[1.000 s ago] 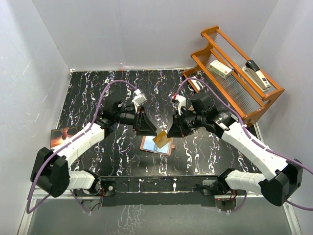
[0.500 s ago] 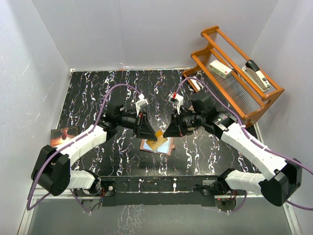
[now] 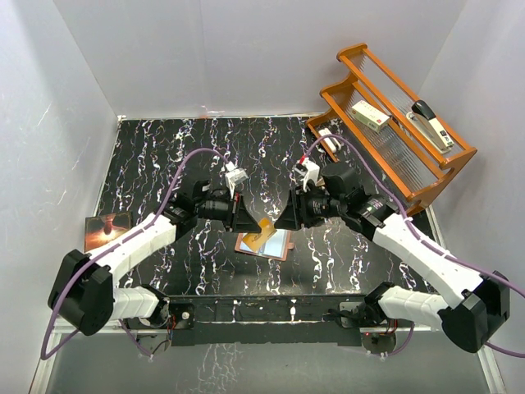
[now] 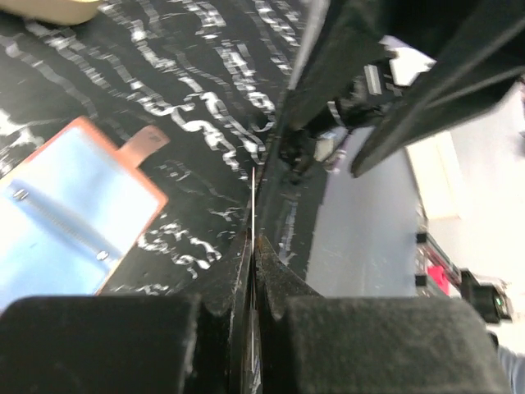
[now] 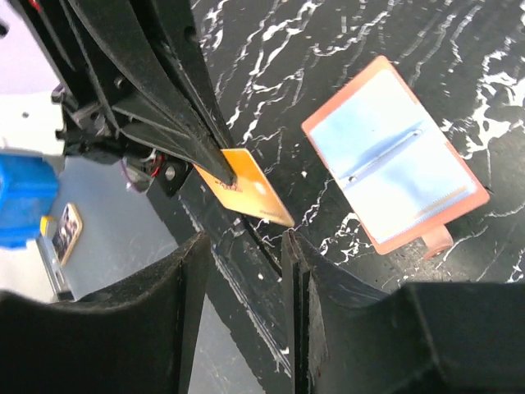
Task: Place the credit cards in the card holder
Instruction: Pick up the credit card from the storage box, then insert the credit card into the card holder.
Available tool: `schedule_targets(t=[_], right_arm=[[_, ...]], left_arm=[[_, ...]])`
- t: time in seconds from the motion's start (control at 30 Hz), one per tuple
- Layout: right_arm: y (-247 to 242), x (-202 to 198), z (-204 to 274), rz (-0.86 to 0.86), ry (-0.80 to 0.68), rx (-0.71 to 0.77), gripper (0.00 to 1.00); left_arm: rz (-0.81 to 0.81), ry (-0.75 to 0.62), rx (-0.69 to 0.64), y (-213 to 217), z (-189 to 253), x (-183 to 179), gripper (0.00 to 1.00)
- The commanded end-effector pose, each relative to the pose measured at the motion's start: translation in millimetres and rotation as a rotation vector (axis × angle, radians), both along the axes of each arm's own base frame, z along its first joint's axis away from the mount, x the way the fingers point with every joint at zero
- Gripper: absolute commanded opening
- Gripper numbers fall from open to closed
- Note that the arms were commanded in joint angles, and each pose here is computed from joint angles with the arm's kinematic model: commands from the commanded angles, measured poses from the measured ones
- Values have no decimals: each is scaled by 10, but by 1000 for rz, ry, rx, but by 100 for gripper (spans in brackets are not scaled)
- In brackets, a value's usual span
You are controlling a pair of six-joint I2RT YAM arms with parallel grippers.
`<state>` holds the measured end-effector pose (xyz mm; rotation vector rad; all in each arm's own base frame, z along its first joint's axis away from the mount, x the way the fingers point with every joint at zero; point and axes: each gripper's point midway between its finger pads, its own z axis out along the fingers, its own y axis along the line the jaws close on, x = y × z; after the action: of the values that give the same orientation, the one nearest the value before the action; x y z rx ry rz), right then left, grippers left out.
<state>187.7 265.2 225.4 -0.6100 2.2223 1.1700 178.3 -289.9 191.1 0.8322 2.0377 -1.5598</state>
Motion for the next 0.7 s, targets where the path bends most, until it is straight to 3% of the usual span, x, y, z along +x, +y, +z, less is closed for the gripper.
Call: schedule_targets(t=[0.0,0.13,0.3,0.67], right_arm=[[-61,292,-92,-235,48,-9,40],[-204,462,-406,-397,107,-97,46],[-308,581,-799,-507,165,-192,50],[-232,693,-1502,-531,202,-311,51]], left_arm=[[221,60,180,140,-458,244,0],[451,221,302,275,-762,473,0],[626,310,360,419,-1002,584,0],[816,317,369,821,-982,578,0]])
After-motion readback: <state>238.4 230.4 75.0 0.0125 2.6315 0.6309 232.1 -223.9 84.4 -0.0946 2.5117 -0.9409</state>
